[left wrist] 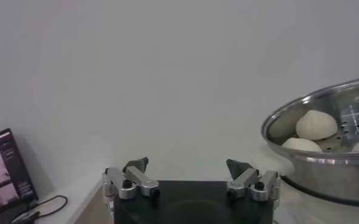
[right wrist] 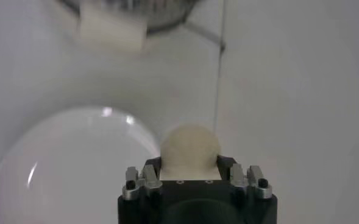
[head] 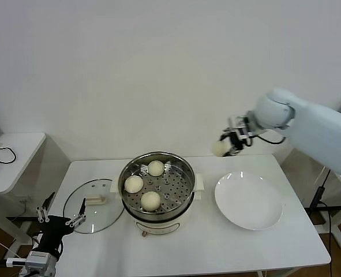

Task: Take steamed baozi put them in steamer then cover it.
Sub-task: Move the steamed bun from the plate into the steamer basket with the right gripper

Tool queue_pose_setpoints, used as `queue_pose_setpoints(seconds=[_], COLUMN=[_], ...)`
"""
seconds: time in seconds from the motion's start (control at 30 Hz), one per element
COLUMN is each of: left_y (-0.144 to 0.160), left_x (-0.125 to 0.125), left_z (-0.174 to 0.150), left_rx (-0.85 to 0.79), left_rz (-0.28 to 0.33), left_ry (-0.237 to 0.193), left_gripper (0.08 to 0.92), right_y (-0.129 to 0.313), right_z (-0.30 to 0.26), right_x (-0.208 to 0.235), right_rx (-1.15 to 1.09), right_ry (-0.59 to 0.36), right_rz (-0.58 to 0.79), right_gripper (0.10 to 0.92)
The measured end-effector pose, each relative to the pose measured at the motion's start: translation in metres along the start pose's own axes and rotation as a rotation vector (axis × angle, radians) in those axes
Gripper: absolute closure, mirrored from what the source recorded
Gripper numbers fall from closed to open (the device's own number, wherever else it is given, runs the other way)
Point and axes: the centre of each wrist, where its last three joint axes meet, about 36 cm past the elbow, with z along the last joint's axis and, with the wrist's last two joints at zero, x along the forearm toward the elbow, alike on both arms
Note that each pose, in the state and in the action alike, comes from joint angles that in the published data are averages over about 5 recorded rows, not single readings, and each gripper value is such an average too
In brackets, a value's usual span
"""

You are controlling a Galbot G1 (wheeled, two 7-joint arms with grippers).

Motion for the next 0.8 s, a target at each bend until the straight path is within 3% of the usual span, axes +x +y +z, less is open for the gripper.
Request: queue_pose_setpoints(seconds=[0.4, 0.8], left_y=[0.003, 0.002], left_x=[0.003, 0.001], left_z=[-0.003, -0.004], left_rx=[0.004, 0.01], left_rz=[-0.019, -0.023], left_ry=[-0.006, -0.013], left_gripper=[0.177, 0.177], right_y=[0.008, 0.027], right_z=[-0.103, -0.131], right_x=[-0.04, -0.095], right_rx=[0.01, -0.01], right_ry=[-0.07, -0.025], right_rz=[-0.073, -0.124], right_gripper=[0.437, 0.437])
